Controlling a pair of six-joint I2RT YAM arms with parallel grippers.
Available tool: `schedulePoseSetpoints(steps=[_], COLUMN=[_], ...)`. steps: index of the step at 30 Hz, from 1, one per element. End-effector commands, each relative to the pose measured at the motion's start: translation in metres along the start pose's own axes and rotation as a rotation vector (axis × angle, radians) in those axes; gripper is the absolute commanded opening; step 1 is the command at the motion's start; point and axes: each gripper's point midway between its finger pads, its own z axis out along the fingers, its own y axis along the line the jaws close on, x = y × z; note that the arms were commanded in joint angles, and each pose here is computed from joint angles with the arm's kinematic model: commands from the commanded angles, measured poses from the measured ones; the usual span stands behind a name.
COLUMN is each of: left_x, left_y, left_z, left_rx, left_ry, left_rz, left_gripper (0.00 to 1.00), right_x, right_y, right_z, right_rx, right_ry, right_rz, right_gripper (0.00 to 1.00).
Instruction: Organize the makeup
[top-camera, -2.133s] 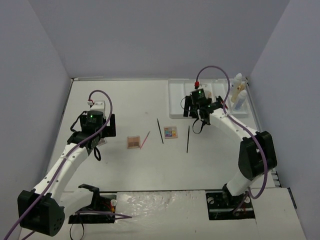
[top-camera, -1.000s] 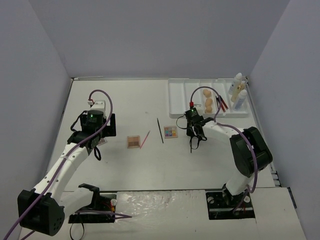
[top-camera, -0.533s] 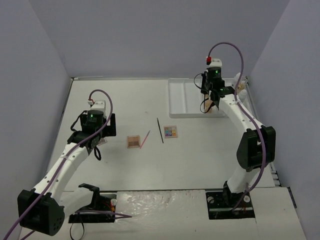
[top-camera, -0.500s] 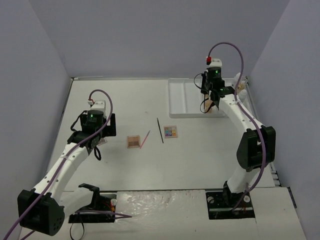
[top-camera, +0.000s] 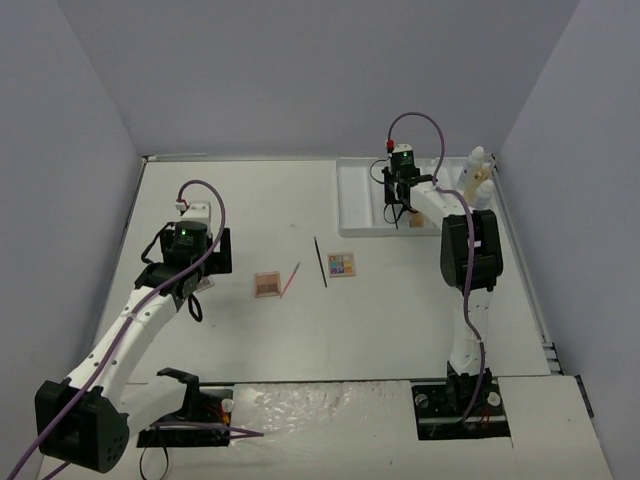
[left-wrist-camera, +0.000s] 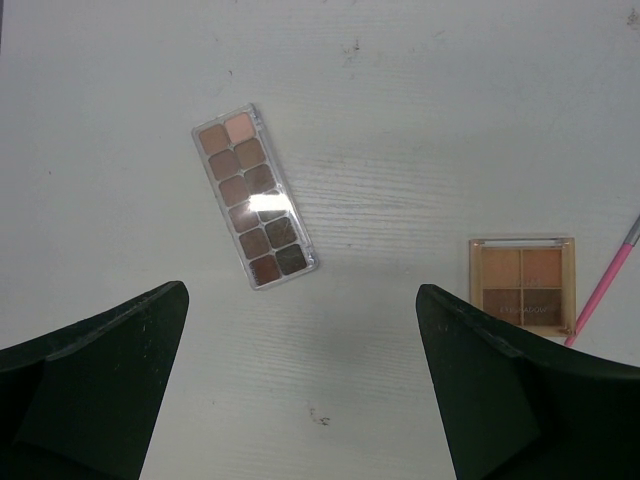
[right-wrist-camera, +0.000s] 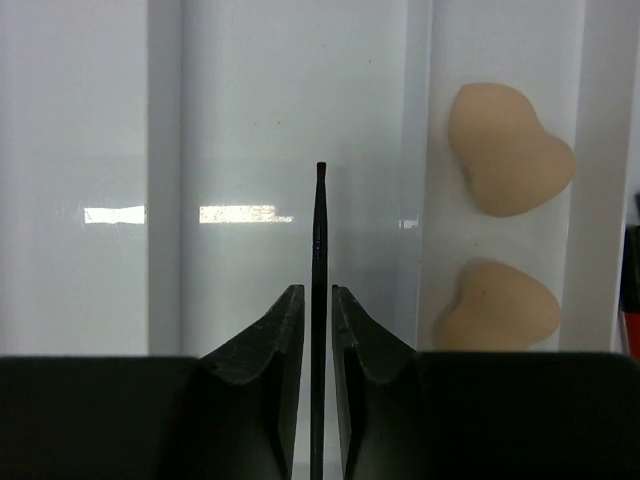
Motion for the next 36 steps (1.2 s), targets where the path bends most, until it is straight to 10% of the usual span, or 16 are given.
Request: schedulePoseSetpoints(steps=[1, 7, 24, 36], left_x=[-0.025, -0.026, -0.029, -0.028], left_y=[0.001, 0.000, 0.000, -0.001], left_z=[-0.006, -0.005, -0.007, -0.011], left_rx=[-0.010, -0.003, -0.003, 0.011], left_ry=[-0.076, -0.075, -0.084, -0.092], left_rz=[-0.009, -0.009, -0.025, -0.034], left_gripper=[0.97, 0.97, 0.97, 0.97], right_x=[-0.079, -0.087, 0.060, 0.113], right_y=[0.007, 0.019, 0.221, 0.234], right_z=[-0.026, -0.063, -0.161, -0.132], right_rx=[-0.033, -0.076, -0.368, -0.308], right_ry=[-0.205, -0.241, -0.103, -0.005], right_rz=[0.039, 0.050, -0.160, -0.175], right_gripper=[0.25, 0.54, 0.51, 0.44])
